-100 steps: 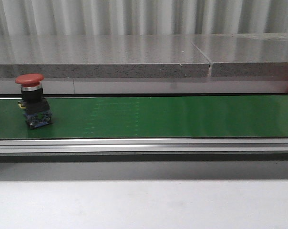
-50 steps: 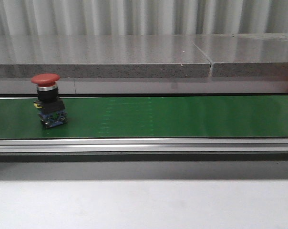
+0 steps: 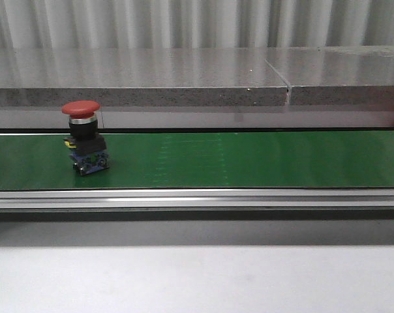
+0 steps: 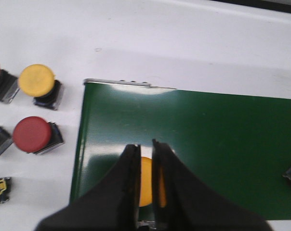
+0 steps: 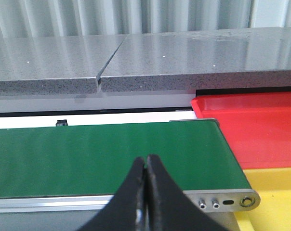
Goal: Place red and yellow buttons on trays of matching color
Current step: 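Set the yellow button on the belt and open the left gripper, then move the right gripper above the red button riding the belt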
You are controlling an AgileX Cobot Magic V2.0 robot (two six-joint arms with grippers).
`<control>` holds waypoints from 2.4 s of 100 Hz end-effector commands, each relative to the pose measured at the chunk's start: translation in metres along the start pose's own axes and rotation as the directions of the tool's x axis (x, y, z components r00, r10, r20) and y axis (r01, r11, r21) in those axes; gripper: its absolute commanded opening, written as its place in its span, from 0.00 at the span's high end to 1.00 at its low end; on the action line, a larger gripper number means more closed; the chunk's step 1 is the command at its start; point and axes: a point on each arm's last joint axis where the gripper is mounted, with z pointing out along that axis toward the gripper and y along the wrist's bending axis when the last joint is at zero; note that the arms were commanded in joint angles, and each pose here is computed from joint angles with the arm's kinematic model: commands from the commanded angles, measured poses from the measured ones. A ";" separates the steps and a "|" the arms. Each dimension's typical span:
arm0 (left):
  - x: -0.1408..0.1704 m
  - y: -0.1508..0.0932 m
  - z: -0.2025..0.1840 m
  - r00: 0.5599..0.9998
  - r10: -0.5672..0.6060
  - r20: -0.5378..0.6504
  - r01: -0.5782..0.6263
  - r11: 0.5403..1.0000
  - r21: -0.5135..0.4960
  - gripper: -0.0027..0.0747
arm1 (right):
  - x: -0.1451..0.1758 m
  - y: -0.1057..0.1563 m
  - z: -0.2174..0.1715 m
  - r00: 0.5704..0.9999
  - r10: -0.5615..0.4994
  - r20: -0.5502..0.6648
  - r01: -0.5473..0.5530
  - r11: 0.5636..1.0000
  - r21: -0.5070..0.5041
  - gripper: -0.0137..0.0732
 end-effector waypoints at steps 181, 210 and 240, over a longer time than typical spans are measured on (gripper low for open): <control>0.200 -0.050 -0.105 0.832 0.144 0.536 -0.219 0.973 0.079 0.99 | -0.088 0.005 0.013 0.978 -0.031 -0.207 0.032 0.999 0.005 0.96; 0.200 -0.050 -0.105 0.832 0.144 0.536 -0.219 0.973 0.079 0.99 | -0.129 0.018 0.042 0.934 -0.073 -0.349 0.038 0.994 -0.106 0.96; 0.200 -0.050 -0.105 0.832 0.144 0.536 -0.219 0.973 0.079 0.99 | -0.154 0.044 0.083 0.892 -0.116 -0.438 0.013 0.973 -0.232 0.96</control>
